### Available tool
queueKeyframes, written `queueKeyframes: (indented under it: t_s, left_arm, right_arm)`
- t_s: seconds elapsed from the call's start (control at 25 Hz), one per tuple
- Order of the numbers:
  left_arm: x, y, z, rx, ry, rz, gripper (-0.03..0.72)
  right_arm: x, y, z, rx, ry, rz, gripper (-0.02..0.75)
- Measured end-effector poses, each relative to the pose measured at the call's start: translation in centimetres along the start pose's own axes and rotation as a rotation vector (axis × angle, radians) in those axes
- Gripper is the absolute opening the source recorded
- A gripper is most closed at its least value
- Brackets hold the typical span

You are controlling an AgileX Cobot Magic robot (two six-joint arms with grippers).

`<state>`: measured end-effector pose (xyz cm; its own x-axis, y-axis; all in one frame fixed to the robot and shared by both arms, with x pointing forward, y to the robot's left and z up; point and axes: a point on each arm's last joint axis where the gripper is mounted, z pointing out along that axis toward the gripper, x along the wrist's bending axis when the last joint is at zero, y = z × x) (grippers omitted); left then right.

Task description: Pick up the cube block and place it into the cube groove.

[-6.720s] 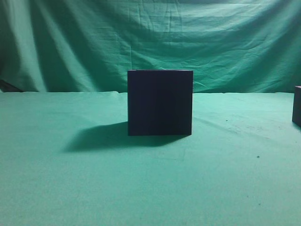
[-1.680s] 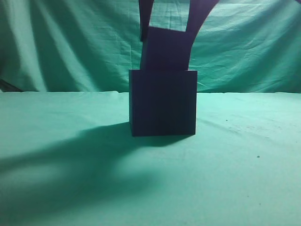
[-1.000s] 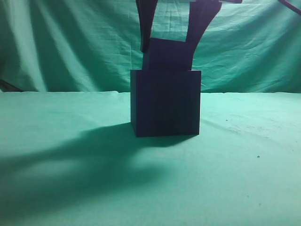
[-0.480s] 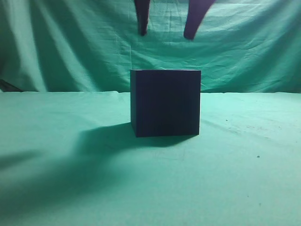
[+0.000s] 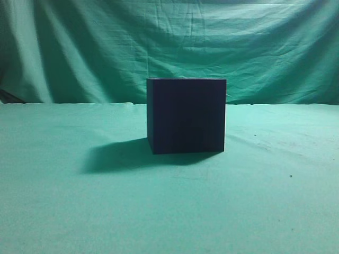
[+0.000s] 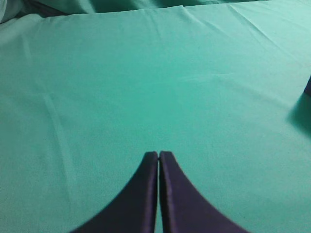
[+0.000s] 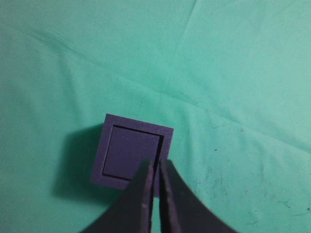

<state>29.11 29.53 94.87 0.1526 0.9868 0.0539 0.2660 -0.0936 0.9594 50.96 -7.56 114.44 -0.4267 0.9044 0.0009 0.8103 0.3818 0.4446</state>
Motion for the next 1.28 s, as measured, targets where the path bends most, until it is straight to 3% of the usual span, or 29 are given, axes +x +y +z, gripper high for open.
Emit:
queueKeyframes:
  t_s: [0.32,0.72,1.08,1.28]
  left_arm:
    - [0.0,0.0,0.0,0.000,0.000,0.000,0.000]
    - [0.0,0.0,0.0,0.000,0.000,0.000,0.000]
    - [0.0,0.0,0.0,0.000,0.000,0.000,0.000]
    - [0.0,0.0,0.0,0.000,0.000,0.000,0.000]
  right_arm:
    - [-2.7,-5.8,-7.0,-0.102,-0.007,0.015,0.000]
    - [-5.8,-15.7,-9.5,-0.129,-0.029,0.076,0.000]
    - [-8.4,-24.0,-13.4,-0.473,0.073,0.105,0.000]
    - [-9.1,-27.0,-13.5,-0.592,0.103,0.099,0.000]
